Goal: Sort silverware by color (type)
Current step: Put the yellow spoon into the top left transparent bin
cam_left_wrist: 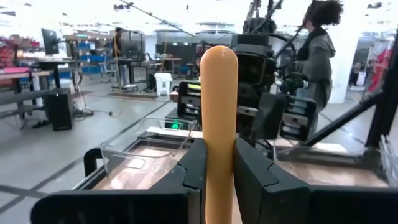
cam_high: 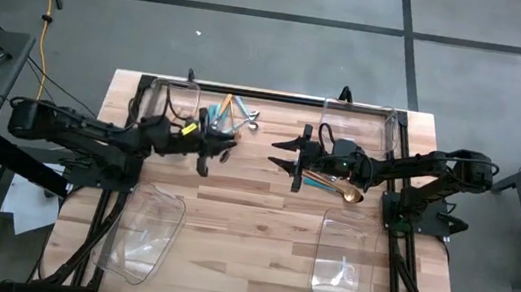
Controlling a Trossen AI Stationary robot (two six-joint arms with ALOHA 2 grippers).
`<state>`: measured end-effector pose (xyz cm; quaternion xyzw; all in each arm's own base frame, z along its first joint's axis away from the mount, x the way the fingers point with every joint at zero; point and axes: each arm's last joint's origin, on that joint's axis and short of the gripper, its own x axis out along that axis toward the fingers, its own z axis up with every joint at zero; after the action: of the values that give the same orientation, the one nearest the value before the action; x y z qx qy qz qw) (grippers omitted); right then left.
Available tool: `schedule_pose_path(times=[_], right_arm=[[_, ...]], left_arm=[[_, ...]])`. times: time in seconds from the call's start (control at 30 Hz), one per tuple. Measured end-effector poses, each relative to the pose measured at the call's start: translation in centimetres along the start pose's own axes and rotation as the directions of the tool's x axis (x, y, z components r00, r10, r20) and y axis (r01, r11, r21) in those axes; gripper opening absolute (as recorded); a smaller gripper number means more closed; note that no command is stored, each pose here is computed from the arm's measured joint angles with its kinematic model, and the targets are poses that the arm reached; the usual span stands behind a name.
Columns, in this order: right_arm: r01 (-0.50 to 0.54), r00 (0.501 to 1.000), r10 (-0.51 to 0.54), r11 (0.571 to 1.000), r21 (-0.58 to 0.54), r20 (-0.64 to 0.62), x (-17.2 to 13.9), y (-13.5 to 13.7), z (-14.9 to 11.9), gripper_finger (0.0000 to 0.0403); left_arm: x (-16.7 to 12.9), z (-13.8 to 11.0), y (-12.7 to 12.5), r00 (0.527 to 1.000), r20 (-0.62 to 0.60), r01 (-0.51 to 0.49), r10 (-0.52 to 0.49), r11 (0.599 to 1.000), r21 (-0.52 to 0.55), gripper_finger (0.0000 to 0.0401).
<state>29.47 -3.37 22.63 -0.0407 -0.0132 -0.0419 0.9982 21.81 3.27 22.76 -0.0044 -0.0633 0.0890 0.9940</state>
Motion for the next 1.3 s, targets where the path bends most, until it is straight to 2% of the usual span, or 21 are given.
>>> schedule_pose_path(times=[0.2,0.77,0.87,0.93,1.0,1.07,1.13,1.2,1.3], right_arm=[[0.0,1.0,0.0,1.0,-0.031,0.002,0.0,0.0,0.0,0.0168],[-0.002,1.0,0.001,1.0,-0.026,-0.015,0.0,0.0,-0.1,0.0167],[-0.002,1.0,0.001,1.0,-0.026,-0.015,0.0,0.0,-0.1,0.0168],[-0.002,1.0,0.001,1.0,-0.026,-0.015,0.0,0.0,-0.1,0.0167],[-0.002,1.0,0.001,1.0,-0.025,-0.016,0.0,0.0,-0.2,0.0168],[-0.002,1.0,0.001,1.0,-0.025,-0.017,0.0,0.0,-0.2,0.0168],[-0.002,1.0,0.001,1.0,-0.025,-0.02,0.0,0.0,-0.2,0.0167],[-0.002,1.0,0.001,1.0,-0.025,-0.022,0.0,0.0,-0.2,0.0168],[-0.002,1.0,0.001,1.0,-0.025,-0.022,0.0,0.0,-0.2,0.0167]], left_arm=[[0.0,0.3,0.0,0.999,0.033,-0.004,0.003,1.0,0.008,0.0035],[0.0,0.3,0.0,0.999,0.032,-0.004,0.004,1.0,0.0,0.0036],[-0.2,0.7,0.1,0.997,0.048,-0.058,0.059,0.998,-0.024,0.0036],[-0.3,1.4,0.4,0.988,0.058,-0.142,0.144,0.989,-0.038,0.0036],[-0.4,2.3,0.8,0.969,0.0,-0.248,0.248,0.969,-0.016,0.0036],[-0.5,3.8,1.3,0.928,-0.093,-0.358,0.36,0.933,0.039,0.0036],[-0.8,5.4,1.9,0.846,-0.209,-0.477,0.491,0.871,0.116,0.0036],[-1.3,6.6,2.3,0.716,-0.309,-0.591,0.625,0.78,0.208,0.0036],[-2.5,7.8,2.9,0.498,-0.383,-0.708,0.778,0.62,0.339,0.0036]])
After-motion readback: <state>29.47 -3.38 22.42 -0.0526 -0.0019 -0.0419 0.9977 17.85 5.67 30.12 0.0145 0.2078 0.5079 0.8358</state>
